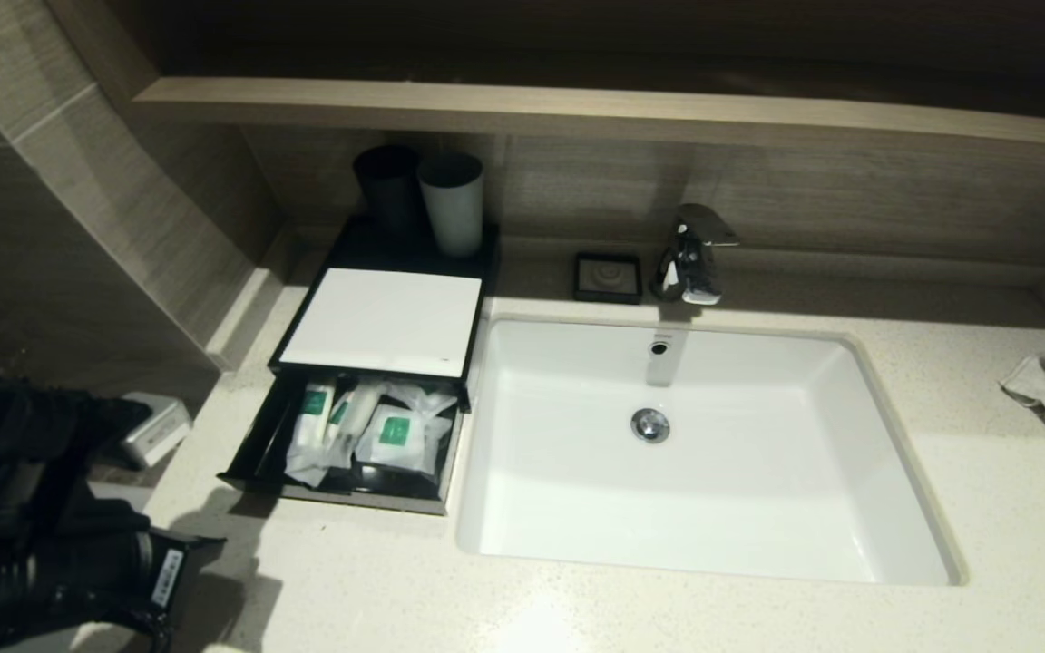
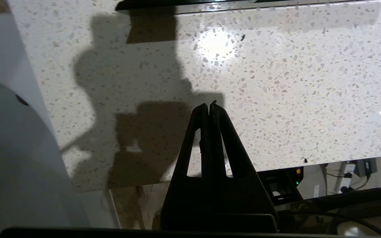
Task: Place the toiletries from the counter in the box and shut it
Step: Close the drawer
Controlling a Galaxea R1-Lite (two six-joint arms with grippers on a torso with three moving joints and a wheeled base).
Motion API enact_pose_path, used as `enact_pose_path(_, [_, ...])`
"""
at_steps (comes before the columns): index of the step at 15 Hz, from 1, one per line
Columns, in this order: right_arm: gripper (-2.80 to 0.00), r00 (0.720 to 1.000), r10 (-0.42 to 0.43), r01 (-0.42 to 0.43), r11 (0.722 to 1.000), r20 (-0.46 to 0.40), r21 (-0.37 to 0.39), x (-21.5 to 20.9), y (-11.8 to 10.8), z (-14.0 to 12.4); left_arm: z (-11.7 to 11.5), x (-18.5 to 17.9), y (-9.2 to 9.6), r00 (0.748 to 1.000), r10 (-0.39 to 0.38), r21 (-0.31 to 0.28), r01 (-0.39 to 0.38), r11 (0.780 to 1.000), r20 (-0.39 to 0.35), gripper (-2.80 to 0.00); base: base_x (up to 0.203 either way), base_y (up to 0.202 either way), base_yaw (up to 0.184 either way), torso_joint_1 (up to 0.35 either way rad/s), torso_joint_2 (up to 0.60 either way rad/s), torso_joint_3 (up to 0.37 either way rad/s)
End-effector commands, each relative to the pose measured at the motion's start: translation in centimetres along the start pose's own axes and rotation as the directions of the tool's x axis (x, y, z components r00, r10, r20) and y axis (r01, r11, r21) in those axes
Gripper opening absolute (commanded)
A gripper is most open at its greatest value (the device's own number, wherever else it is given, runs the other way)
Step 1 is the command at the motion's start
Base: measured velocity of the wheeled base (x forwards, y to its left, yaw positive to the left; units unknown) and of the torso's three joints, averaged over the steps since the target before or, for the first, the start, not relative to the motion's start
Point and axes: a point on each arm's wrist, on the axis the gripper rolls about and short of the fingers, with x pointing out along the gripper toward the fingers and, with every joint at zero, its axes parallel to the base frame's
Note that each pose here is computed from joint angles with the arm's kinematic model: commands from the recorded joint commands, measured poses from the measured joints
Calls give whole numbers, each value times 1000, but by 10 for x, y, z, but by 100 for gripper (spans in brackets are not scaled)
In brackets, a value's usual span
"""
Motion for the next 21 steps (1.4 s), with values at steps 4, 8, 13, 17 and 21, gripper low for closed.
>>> enact_pose_path(4, [-280,1000,0,0,1000,-2,0,0,0,0,11,32,-1,999,-19,-39,17,999,-47,-280,0,0,0,0,0,0])
enact_pose_path(8, [-280,1000,0,0,1000,-2,0,0,0,0,19,42,-1,999,-19,-45,17,999,-42,-280,0,0,0,0,0,0])
enact_pose_path(13, [-280,1000,0,0,1000,-2,0,0,0,0,29,49,-2,999,-20,-55,18,998,-32,-280,0,0,0,0,0,0])
enact_pose_path(17, [-280,1000,0,0,1000,-2,0,0,0,0,37,56,-2,1000,-19,-52,19,998,-6,-280,0,0,0,0,0,0])
enact_pose_path(21, [-280,1000,0,0,1000,-2,0,0,0,0,43,62,-4,1000,-24,-46,23,999,-4,-280,0,0,0,0,0,0])
